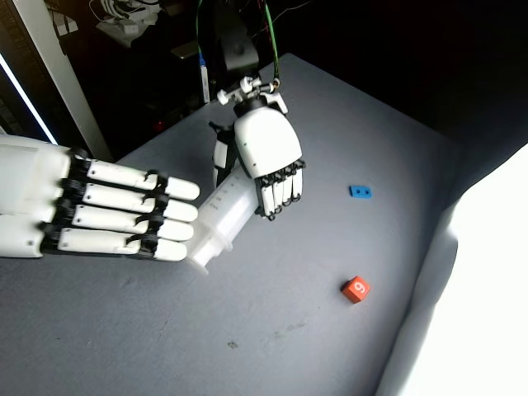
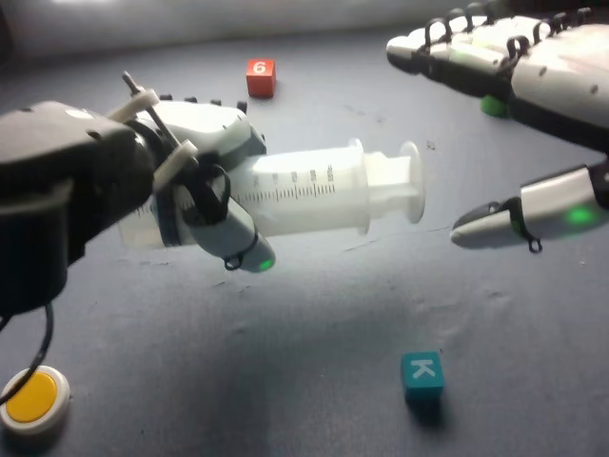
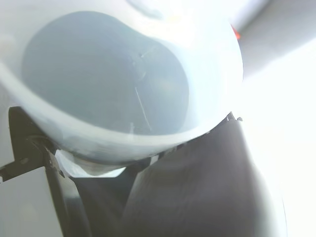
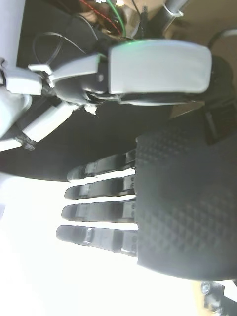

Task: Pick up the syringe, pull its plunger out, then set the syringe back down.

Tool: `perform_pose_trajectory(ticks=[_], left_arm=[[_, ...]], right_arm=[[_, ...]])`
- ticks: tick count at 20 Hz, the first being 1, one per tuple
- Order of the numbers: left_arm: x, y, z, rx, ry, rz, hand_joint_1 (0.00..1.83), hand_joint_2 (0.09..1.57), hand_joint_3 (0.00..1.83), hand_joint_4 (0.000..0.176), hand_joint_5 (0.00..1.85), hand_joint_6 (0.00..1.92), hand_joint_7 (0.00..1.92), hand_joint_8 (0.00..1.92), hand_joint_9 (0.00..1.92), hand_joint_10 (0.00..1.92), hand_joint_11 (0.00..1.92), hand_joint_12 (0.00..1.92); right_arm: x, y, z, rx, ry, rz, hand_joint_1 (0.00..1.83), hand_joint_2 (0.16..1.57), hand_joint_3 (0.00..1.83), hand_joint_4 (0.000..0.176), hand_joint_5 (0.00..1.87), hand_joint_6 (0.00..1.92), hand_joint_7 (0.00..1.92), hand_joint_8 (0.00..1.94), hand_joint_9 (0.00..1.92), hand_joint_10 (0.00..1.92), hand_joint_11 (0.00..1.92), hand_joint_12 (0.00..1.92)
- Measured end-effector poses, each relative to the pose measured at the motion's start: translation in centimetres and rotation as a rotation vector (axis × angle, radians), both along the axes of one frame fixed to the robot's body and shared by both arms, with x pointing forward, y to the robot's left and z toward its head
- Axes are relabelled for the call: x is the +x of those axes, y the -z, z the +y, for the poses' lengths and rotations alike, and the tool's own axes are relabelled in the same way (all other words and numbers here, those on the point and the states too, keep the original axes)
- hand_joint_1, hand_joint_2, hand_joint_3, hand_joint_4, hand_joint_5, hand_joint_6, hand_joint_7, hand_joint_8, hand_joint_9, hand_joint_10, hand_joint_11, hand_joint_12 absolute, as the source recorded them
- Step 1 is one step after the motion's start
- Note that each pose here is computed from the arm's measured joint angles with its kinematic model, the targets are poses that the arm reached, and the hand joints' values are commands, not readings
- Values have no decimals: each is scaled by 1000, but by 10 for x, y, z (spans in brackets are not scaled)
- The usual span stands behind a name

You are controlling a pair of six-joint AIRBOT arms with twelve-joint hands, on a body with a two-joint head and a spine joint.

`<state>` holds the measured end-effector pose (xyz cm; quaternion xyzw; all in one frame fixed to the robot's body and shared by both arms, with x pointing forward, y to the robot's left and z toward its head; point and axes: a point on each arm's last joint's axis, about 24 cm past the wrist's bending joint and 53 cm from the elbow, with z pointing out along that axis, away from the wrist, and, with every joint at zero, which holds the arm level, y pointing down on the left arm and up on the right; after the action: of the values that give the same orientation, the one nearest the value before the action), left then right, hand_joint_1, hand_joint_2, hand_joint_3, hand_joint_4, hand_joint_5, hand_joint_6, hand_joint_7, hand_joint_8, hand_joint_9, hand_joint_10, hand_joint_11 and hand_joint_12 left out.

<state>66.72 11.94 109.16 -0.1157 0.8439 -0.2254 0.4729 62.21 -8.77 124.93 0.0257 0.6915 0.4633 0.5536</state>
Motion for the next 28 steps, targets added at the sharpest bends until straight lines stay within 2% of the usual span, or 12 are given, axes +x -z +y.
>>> perform_pose_trajectory(ticks=[1, 2, 4, 7, 11, 15, 18, 20, 22, 24, 27, 28], left_arm=[[1, -8, 2, -5, -8, -6, 1204, 1201, 0, 0, 836, 1043, 828, 1448, 700, 1351, 540, 1658], [3, -15, 3, -11, -12, -17, 1200, 1203, 1, 0, 822, 1069, 829, 1440, 696, 1339, 532, 1645], [4, -27, 7, -20, -25, -25, 1186, 1214, 1, 0, 793, 1134, 814, 1442, 688, 1324, 528, 1627], [3, -37, 4, -44, -27, -26, 1186, 1212, 0, 0, 810, 1112, 811, 1443, 680, 1343, 510, 1663], [7, -55, 6, -47, -36, -45, 1184, 1202, 0, 0, 829, 1106, 818, 1403, 701, 1280, 536, 1597], [8, -57, 7, -58, -49, -41, 1177, 1198, 0, 0, 823, 1155, 835, 1328, 736, 1182, 542, 1547], [10, -63, 6, -65, -51, -53, 1189, 1201, 1, 0, 836, 1083, 816, 1422, 693, 1327, 517, 1690], [10, -62, 7, -68, -55, -47, 1180, 1197, 0, 0, 814, 1149, 847, 1326, 739, 1201, 551, 1574], [10, -61, 7, -70, -58, -43, 1185, 1192, 0, 0, 835, 1114, 847, 1336, 743, 1206, 552, 1585], [10, -61, 7, -71, -60, -43, 1185, 1196, 0, 0, 823, 1123, 844, 1350, 732, 1226, 542, 1592], [11, -63, 9, -72, -68, -45, 1184, 1195, 0, 0, 824, 1129, 843, 1344, 723, 1226, 532, 1585], [11, -64, 9, -71, -68, -47, 1182, 1194, 0, 0, 821, 1145, 850, 1319, 742, 1188, 553, 1544]], right_arm=[[5, 1, -1, 5, 7, 3, 1081, 862, 0, 0, 0, 0, 0, 0, 0, 0, 14, 7], [7, 3, 0, 17, 10, 15, 1112, 823, 0, 0, 0, 0, 0, 0, 0, 0, 32, 16], [13, 6, 4, 29, 10, 28, 1186, 759, 0, 0, 0, 0, 0, 0, 0, 0, 0, 209], [18, 10, 16, 36, -5, 28, 1057, 777, 0, 0, 0, 0, 0, 0, 5, 1, 0, 296], [34, 9, 26, 51, -5, 10, 1101, 780, 4, 0, 0, 0, 0, 0, 0, 0, 0, 189], [48, -3, 32, 92, 10, -31, 1104, 797, 4, 0, 0, 0, 5, 1, 18, 4, 0, 256], [57, 1, 42, 88, 7, -34, 1120, 812, 9, 0, 0, 0, 40, 13, 50, 14, 0, 259], [60, 1, 43, 92, 10, -42, 1119, 828, 9, 0, 17, 4, 72, 11, 92, 18, 0, 393], [63, 1, 44, 95, 14, -46, 1087, 885, 18, 0, 2, 0, 57, 1, 92, 8, 0, 477], [65, 1, 43, 96, 18, -49, 1125, 914, 14, 0, 42, 11, 119, 14, 173, 29, 0, 690], [65, 0, 44, 101, 17, -52, 1198, 959, 11, 0, 83, 13, 154, 9, 197, 20, 0, 737], [65, 0, 45, 101, 16, -52, 1229, 943, 1, 0, 144, 29, 221, 25, 255, 38, 0, 870]])
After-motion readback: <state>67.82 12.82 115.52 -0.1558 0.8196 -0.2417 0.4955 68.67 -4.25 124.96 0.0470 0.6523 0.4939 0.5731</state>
